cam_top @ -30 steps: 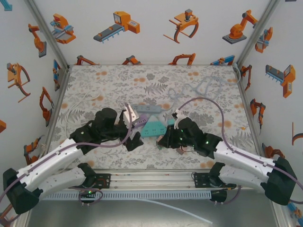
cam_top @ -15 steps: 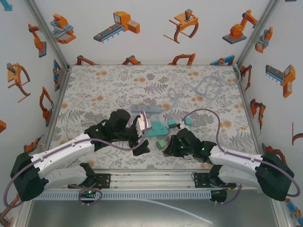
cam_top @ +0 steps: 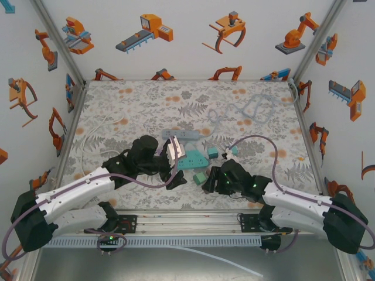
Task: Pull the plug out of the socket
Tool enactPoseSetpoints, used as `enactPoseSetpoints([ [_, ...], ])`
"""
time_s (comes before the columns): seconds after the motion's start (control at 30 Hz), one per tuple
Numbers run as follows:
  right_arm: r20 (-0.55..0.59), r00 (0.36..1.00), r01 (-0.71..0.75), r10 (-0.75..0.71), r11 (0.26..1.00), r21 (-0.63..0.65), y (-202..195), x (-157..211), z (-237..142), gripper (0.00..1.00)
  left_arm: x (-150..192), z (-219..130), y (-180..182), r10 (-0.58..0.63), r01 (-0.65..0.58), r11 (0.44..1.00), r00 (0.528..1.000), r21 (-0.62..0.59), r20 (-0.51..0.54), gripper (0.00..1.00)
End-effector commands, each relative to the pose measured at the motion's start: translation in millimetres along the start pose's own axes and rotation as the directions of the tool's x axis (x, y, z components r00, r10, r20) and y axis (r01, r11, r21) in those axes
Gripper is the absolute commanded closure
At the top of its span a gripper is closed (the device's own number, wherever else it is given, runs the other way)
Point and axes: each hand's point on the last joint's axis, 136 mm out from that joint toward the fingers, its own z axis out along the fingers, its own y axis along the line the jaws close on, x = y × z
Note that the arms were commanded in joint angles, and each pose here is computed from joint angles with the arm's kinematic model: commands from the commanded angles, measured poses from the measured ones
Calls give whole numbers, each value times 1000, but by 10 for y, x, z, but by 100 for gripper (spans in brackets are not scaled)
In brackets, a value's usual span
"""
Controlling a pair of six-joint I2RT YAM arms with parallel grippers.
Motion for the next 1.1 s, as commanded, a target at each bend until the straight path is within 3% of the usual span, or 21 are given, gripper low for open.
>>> enactPoseSetpoints([
  [0.0,17,1000,23,-24,999,36,-33,-36,-143,39,-31,-5,55,-5,6,999,1000,-36,22,3],
  [0.1,60,995,73,-75,997,35,67,-181,-304,38,-55,-52,127,-23,26,996,999,-87,36,3],
  [0.23,160,966,180,-201,974,140,131,-557,-564,34,-72,-199,315,-46,57,974,997,-219,58,3],
  [0.33,275,923,194,-270,942,275,60,-978,-745,25,20,-327,530,-68,73,932,997,-354,26,3],
  [0.43,354,884,162,-305,911,380,-89,-1366,-874,19,176,-474,836,-141,114,856,990,-504,-17,3],
  [0.5,394,863,129,-316,892,433,-243,-1589,-947,16,282,-612,1088,-222,188,782,975,-595,16,3],
  [0.6,444,825,86,-351,853,515,-519,-1881,-1068,8,475,-948,1526,-327,304,607,938,-735,118,3],
  [0.67,476,795,46,-376,821,570,-719,-2050,-1169,1,654,-1229,1798,-369,335,458,914,-823,167,3],
  [0.77,494,779,-11,-387,778,628,-1042,-2241,-1272,0,997,-1655,2143,-415,351,227,879,-909,235,3],
  [0.83,479,794,-51,-375,745,666,-1308,-2307,-1296,0,1228,-1850,2274,-438,362,116,854,-925,280,3],
  [0.97,473,817,-127,-331,696,707,-1844,-2311,-1242,0,1620,-2154,2436,-447,315,-59,840,-947,307,3],
  [1.07,498,814,-162,-299,706,689,-2152,-2271,-1045,0,1876,-2190,2556,-459,312,-102,828,-944,323,3],
])
